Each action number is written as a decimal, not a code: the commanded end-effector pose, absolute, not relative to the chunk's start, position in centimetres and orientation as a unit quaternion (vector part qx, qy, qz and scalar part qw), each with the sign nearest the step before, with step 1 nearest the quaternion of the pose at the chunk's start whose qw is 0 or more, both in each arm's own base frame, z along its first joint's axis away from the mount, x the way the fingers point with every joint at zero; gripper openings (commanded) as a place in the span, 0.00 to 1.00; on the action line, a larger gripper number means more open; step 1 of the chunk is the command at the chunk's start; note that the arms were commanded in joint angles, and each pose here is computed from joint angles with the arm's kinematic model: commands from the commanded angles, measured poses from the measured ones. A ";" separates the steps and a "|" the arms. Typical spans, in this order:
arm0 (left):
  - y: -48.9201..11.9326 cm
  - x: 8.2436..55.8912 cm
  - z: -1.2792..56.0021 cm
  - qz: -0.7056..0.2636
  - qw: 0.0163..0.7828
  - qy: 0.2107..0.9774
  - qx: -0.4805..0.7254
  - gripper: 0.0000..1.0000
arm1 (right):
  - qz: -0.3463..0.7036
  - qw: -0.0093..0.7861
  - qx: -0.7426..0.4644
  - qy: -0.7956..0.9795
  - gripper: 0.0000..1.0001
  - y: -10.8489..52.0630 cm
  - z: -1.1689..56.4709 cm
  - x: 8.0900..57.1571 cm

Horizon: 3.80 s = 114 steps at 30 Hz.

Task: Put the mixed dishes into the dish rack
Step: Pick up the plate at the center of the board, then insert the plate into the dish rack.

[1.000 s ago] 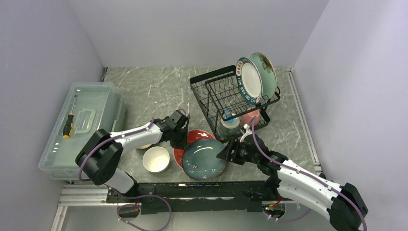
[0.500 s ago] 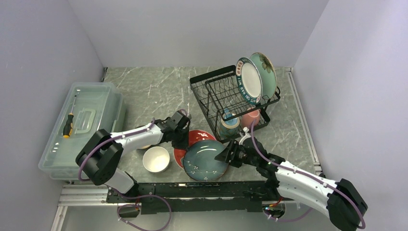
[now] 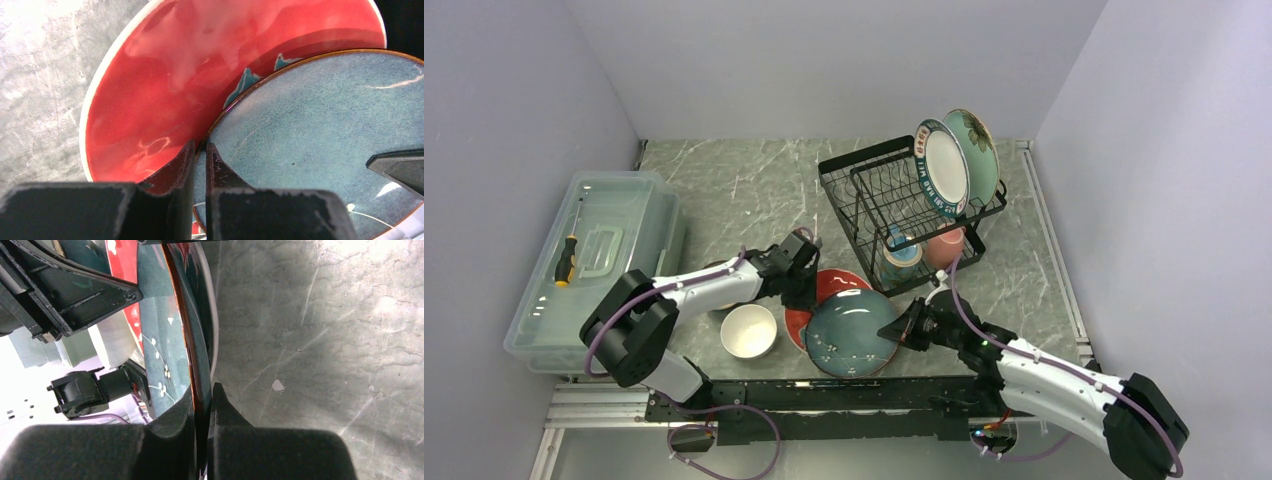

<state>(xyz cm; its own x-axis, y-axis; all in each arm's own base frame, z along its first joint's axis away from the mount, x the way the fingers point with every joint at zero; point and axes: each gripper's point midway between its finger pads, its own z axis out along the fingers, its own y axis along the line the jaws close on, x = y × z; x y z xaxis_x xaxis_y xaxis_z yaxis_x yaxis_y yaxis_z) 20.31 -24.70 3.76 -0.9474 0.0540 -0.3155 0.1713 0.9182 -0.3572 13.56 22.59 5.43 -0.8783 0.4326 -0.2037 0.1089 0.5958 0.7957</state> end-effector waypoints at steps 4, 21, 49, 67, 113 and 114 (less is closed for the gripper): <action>-25.3 19.2 4.6 -0.206 0.149 0.965 0.058 0.00 | 0.481 0.229 0.119 0.838 0.00 24.2 9.5 14.2; -23.1 20.6 12.0 -0.183 0.231 0.953 0.063 0.56 | 0.444 0.282 0.040 0.850 0.00 23.0 14.6 14.2; -17.0 20.0 22.7 -0.152 0.388 0.901 0.124 0.99 | 0.355 0.514 -0.189 0.757 0.00 17.9 40.9 14.2; -15.6 19.2 21.3 -0.139 0.399 0.896 0.139 0.99 | 0.212 0.699 -0.161 0.663 0.00 15.3 55.0 21.1; -15.0 19.3 19.2 -0.107 0.372 0.911 0.141 0.99 | -0.063 0.749 -0.143 0.644 0.00 15.0 49.9 31.5; -15.0 19.3 19.2 -0.107 0.373 0.911 0.141 0.99 | -0.065 0.748 -0.140 0.646 0.00 15.0 49.7 31.5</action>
<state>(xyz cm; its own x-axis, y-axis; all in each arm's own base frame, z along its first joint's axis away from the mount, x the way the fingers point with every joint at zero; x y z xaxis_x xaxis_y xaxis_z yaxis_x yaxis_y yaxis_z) 19.08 -15.09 18.72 -0.7026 0.1796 -0.6886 0.3317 0.9387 -0.0936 31.93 16.47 42.77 -0.0159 -0.4593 -0.8881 -0.2176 0.8685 -0.4453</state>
